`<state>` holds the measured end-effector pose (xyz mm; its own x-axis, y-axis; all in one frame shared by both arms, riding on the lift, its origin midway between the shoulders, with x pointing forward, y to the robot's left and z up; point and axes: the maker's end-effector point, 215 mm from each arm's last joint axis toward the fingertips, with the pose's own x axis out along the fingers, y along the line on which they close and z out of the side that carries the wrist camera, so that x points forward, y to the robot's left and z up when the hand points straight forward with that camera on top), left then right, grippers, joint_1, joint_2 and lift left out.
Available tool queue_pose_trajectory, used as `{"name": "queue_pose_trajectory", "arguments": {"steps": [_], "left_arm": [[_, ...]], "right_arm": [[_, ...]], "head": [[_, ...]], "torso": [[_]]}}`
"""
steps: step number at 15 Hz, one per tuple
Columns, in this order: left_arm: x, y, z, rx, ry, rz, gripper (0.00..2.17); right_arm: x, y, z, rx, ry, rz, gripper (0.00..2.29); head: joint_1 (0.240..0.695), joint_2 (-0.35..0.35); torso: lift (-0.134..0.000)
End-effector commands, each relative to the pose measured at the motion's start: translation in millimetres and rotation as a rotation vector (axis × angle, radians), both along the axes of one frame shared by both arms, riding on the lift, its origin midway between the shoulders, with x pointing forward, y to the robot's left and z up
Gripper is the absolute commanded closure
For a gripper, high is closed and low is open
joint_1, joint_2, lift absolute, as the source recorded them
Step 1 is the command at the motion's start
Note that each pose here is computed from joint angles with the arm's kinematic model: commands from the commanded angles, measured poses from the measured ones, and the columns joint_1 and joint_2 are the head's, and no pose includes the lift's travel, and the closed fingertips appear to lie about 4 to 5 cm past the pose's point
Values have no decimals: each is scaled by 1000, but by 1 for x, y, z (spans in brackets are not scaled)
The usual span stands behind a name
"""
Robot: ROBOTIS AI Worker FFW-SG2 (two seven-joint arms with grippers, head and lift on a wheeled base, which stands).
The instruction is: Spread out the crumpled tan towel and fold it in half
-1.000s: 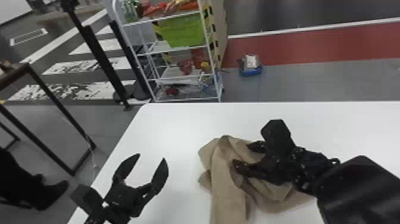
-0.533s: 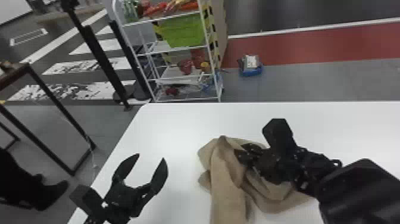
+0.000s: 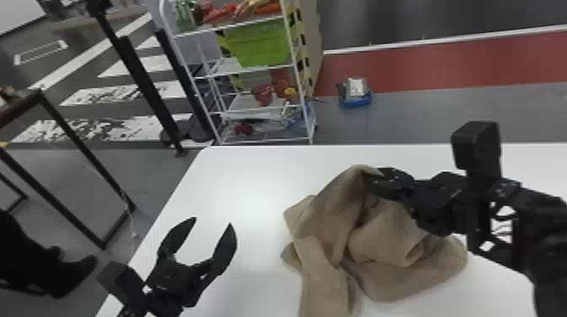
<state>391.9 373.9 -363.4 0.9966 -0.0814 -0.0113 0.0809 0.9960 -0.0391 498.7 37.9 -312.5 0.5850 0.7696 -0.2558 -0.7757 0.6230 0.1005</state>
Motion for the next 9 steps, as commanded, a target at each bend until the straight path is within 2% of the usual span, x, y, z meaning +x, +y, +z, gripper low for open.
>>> {"name": "queue_pose_trajectory", "arguments": {"steps": [1,2,5,6,8,9], "left_arm": [[2,-2,1,-5,-4,-1,137],[2,-2,1,-5,-4,-1,137],[2,0,1,-5,-5,3,137],[2,1,0,-8,-5,3,137],[5,0,0,-13,-7,4,137],[6,-2,-1,-16,-6,1,137]], "right_arm": [[-15,-33,38,90,48,-31,1534],[-26,-43,44,133,88,-21,1534],[-67,-119,24,71,190,2,1534],[-74,-155,25,69,223,-35,1534],[-77,-205,38,96,229,-109,1534],[-75,-223,47,110,220,-145,1534]], "head": [[695,350],[695,350],[695,350],[695,350],[695,350],[695,328]], "torso": [[-124],[-124],[-124],[-124],[-124],[-124]]}}
